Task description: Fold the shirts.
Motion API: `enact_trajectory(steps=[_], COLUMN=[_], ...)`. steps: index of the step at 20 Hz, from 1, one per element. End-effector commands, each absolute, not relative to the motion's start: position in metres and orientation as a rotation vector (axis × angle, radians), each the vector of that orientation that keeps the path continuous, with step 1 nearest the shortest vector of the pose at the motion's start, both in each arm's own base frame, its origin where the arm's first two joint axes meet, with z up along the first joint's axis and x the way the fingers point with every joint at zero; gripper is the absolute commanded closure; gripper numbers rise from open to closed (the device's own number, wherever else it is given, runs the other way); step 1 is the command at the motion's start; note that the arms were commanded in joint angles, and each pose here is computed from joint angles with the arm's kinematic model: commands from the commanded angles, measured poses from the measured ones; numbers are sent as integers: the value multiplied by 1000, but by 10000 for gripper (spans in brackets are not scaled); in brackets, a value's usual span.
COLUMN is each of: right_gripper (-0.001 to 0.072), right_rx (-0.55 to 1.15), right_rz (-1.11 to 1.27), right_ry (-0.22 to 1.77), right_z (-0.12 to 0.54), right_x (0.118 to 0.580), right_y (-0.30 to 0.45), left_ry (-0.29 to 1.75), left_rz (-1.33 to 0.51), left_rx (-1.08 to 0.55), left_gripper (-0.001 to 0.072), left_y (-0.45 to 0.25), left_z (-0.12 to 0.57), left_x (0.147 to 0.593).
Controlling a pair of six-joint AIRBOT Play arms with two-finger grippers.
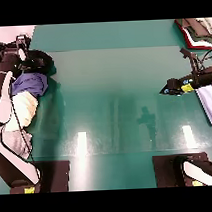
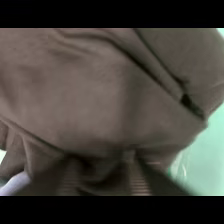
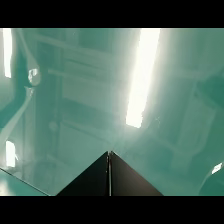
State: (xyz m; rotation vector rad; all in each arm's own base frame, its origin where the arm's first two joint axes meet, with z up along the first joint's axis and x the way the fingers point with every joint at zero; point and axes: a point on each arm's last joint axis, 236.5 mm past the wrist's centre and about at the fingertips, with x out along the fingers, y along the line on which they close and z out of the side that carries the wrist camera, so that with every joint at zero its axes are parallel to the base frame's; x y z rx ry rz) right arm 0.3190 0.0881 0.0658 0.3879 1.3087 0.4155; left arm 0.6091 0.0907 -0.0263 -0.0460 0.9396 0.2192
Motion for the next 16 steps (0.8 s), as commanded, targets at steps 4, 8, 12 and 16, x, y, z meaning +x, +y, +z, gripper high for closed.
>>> enact_trajectory(steps=[4, 8, 12, 16], right_gripper=[689, 689, 689, 689], right_rx=[386, 336, 263, 217], right_rz=[391, 388, 373, 373], right_ry=[1228, 1043, 770, 579], right_z=[74, 133, 229, 303], right_x=[338, 372, 405, 411], right_y=[85, 79, 71, 69], left_ry=[912, 590, 344, 334], left_rz=[110, -143, -505, -851], left_rx=[-71, 47, 81, 118], left_gripper=[686, 685, 685, 685], left_y=[52, -37, -154, -238], left_z=[18, 198, 341, 383], left_x=[612, 609, 512, 396])
